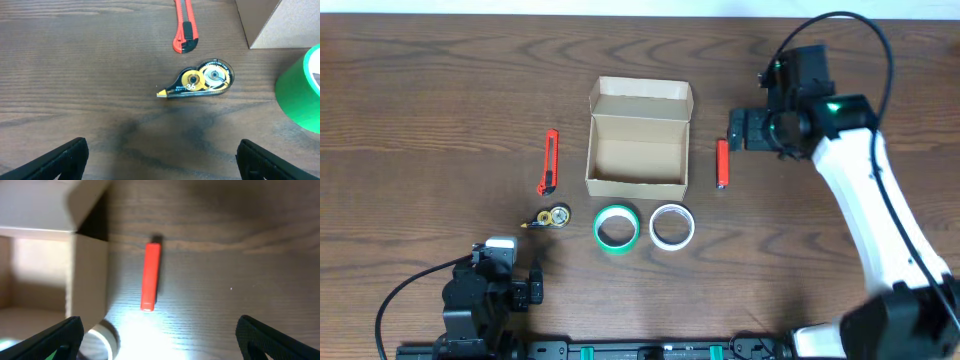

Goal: Pack container
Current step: 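Reach the right gripper to the red stapler and grasp it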

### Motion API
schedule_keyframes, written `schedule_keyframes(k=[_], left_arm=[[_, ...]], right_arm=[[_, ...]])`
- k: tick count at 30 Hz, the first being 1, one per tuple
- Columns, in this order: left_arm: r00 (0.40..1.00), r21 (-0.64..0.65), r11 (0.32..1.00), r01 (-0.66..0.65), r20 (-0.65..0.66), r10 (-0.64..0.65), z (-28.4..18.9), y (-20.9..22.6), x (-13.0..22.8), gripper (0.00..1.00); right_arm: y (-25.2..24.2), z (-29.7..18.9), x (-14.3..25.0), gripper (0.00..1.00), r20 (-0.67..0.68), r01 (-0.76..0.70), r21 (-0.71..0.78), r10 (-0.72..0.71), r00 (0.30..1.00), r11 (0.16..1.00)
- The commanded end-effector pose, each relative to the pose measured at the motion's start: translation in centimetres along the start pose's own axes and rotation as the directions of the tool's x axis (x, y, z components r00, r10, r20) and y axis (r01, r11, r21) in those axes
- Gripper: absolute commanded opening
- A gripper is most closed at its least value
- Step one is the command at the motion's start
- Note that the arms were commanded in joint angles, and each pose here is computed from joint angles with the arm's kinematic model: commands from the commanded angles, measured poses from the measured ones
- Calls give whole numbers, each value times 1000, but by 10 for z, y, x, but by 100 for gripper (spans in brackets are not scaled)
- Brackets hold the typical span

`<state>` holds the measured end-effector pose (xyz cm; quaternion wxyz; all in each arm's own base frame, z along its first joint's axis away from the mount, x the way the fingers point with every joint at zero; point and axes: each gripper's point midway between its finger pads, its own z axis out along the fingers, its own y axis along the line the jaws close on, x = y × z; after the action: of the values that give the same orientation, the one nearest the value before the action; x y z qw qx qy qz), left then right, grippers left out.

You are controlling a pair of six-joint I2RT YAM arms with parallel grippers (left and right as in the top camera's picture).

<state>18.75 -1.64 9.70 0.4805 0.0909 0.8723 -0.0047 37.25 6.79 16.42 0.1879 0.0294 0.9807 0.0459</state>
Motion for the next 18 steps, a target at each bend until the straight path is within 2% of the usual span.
schedule_keyframes(k=[1, 7, 11, 18], left_arm=[[1000, -24, 1000, -5, -6, 5, 1, 4, 3, 95], [1000, -24, 1000, -5, -6, 5, 1, 4, 3, 95], [1000, -24, 1000, -5, -6, 5, 1, 4, 3, 95], [1000, -24, 1000, -5, -6, 5, 1, 4, 3, 96]], right_arm=[[-2, 18, -5, 99, -15, -72, 43, 73, 997, 996], [-5, 56, 0, 99, -84, -69, 67, 75, 994, 995], [-6, 79, 20, 99, -188, -61, 85, 77, 979, 994], [10, 112, 20, 99, -199, -10, 5, 11, 980, 1000]])
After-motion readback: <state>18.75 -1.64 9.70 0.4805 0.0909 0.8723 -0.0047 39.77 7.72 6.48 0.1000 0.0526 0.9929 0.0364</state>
